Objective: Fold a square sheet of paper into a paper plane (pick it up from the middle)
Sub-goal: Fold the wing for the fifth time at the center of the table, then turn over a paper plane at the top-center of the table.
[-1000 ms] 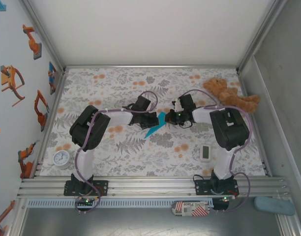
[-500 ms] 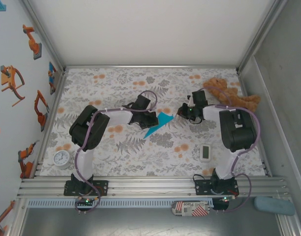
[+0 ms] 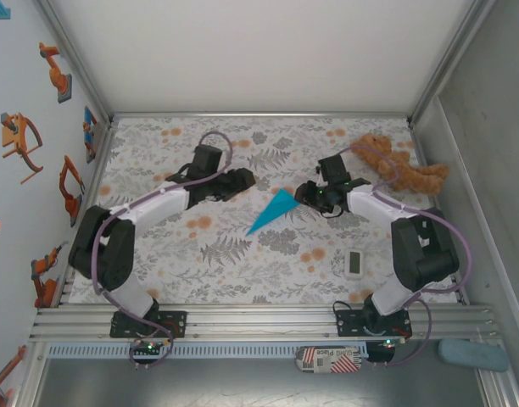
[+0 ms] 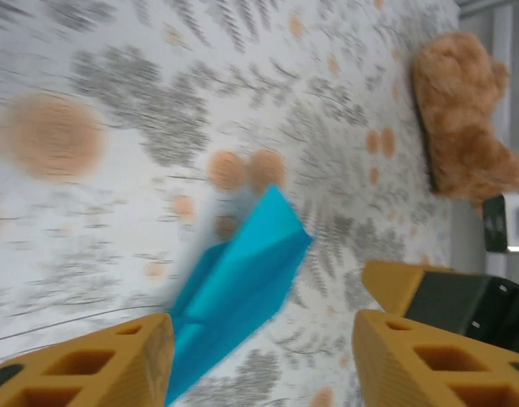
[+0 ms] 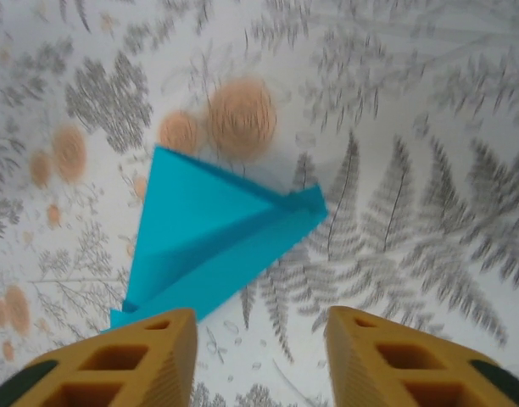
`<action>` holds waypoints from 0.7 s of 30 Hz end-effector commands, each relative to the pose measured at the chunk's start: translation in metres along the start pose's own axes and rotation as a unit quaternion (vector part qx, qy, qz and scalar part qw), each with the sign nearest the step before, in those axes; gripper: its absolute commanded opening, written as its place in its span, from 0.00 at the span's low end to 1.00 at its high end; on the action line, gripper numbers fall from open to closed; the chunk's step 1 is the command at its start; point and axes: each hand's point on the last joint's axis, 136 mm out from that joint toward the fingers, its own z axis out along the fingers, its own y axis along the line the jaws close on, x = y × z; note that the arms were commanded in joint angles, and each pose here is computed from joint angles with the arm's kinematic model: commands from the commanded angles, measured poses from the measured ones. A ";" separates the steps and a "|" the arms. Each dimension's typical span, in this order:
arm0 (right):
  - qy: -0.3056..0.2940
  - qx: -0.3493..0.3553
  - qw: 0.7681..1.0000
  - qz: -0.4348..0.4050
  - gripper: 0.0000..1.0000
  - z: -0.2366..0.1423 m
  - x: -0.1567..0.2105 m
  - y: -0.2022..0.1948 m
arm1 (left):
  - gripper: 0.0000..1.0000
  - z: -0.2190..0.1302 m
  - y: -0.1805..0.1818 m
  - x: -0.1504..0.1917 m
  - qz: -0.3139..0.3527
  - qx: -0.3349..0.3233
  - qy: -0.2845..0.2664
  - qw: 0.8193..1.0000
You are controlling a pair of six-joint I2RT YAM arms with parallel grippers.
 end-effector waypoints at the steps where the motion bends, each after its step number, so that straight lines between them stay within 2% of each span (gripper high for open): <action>1: -0.008 0.050 0.998 0.024 0.51 -0.010 0.007 0.010 | 0.66 -0.023 0.050 0.009 0.003 -0.081 -0.007 0.997; 5: -0.004 0.076 0.996 0.043 0.56 -0.003 0.023 0.030 | 0.79 -0.055 0.083 0.008 0.008 -0.133 -0.038 0.990; 8: -0.016 0.083 0.994 0.062 0.57 0.003 0.028 0.046 | 0.90 -0.075 0.098 0.009 0.021 -0.164 -0.059 0.984; 11: -0.028 0.095 0.991 0.087 0.58 0.010 0.029 0.054 | 0.97 -0.092 0.108 0.011 0.035 -0.187 -0.076 0.979; 14: -0.032 0.112 0.987 0.113 0.58 0.017 0.031 0.056 | 1.00 -0.104 0.115 0.013 0.042 -0.195 -0.087 0.976; 21: -0.027 0.144 0.978 0.150 0.57 0.036 0.038 0.051 | 0.96 -0.114 0.124 0.017 0.043 -0.190 -0.087 0.977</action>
